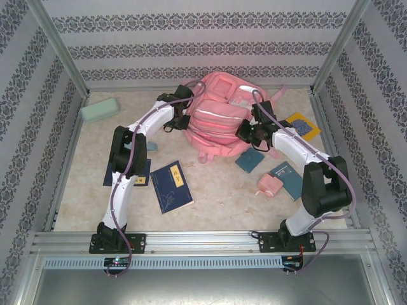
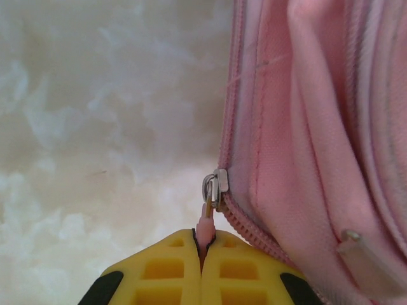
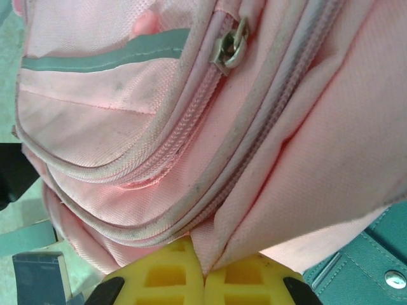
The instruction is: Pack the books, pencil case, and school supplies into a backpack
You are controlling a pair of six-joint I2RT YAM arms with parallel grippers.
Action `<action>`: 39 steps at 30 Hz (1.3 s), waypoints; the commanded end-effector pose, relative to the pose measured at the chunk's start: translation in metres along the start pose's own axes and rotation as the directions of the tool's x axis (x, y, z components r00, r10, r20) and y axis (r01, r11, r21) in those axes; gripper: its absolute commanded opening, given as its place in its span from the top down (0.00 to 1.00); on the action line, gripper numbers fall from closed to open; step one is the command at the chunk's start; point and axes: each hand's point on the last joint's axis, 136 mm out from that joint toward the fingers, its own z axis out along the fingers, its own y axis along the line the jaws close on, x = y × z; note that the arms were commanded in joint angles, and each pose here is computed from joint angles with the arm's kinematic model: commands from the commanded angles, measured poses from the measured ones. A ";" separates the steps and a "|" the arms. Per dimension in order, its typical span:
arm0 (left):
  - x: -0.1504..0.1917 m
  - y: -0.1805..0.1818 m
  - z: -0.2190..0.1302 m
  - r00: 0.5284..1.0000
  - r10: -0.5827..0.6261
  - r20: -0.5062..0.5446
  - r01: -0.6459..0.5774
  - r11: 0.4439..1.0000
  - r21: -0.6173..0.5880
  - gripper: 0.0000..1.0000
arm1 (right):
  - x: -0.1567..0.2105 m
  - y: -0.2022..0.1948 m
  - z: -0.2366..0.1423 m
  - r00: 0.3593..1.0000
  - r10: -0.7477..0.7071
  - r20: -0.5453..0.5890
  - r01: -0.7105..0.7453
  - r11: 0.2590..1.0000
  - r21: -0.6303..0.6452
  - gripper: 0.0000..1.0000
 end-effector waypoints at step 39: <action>0.114 -0.131 -0.064 0.996 0.090 0.008 -0.089 0.964 0.250 1.00 | 0.046 0.038 0.037 0.983 0.169 -0.071 -0.175 0.981 -0.084 0.44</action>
